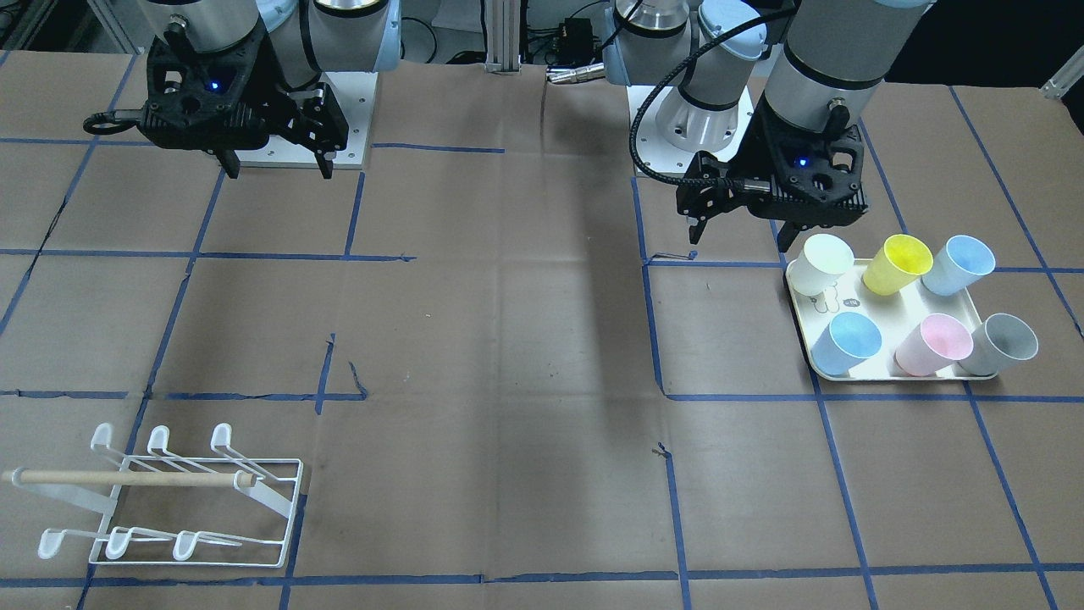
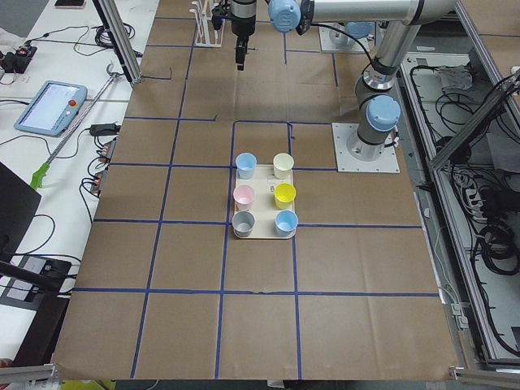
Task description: Transfer IKEA cup to right arm and place on rack
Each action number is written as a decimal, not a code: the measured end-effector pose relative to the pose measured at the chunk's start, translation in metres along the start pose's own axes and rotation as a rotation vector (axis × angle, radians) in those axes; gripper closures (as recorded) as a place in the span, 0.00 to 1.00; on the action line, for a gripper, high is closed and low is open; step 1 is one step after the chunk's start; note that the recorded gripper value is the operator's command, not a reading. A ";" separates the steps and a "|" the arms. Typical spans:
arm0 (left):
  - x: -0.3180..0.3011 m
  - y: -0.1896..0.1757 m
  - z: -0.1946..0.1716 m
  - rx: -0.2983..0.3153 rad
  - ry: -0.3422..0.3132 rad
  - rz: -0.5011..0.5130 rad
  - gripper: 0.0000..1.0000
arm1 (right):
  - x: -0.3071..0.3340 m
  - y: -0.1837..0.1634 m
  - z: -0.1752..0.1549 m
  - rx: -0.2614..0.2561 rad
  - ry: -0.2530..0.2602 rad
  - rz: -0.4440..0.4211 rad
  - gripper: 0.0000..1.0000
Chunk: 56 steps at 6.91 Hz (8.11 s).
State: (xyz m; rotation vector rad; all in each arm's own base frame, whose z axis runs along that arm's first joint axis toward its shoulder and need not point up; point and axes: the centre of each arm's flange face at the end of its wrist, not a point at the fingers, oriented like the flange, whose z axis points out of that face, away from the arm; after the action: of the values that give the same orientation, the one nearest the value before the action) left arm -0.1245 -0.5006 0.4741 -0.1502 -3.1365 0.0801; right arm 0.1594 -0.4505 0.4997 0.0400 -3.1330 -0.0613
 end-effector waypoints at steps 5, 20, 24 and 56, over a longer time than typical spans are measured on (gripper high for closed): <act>0.000 -0.001 0.003 -0.005 0.001 0.000 0.00 | -0.001 0.000 0.000 0.000 -0.001 -0.001 0.00; -0.224 0.050 0.118 -0.018 -0.011 -0.027 0.01 | 0.000 0.006 0.012 -0.022 -0.005 0.001 0.00; -0.222 0.050 0.190 0.007 -0.016 -0.052 0.01 | 0.000 0.005 0.010 -0.017 -0.006 0.002 0.00; -0.124 -0.067 0.007 0.169 0.352 0.129 1.00 | -0.001 -0.004 0.015 0.018 -0.011 0.007 0.01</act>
State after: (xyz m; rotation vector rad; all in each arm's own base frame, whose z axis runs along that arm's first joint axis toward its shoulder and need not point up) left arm -0.0076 -0.5794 0.4713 -0.3255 -2.7519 0.2839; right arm 0.1599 -0.4540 0.4849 0.0288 -3.1443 -0.0340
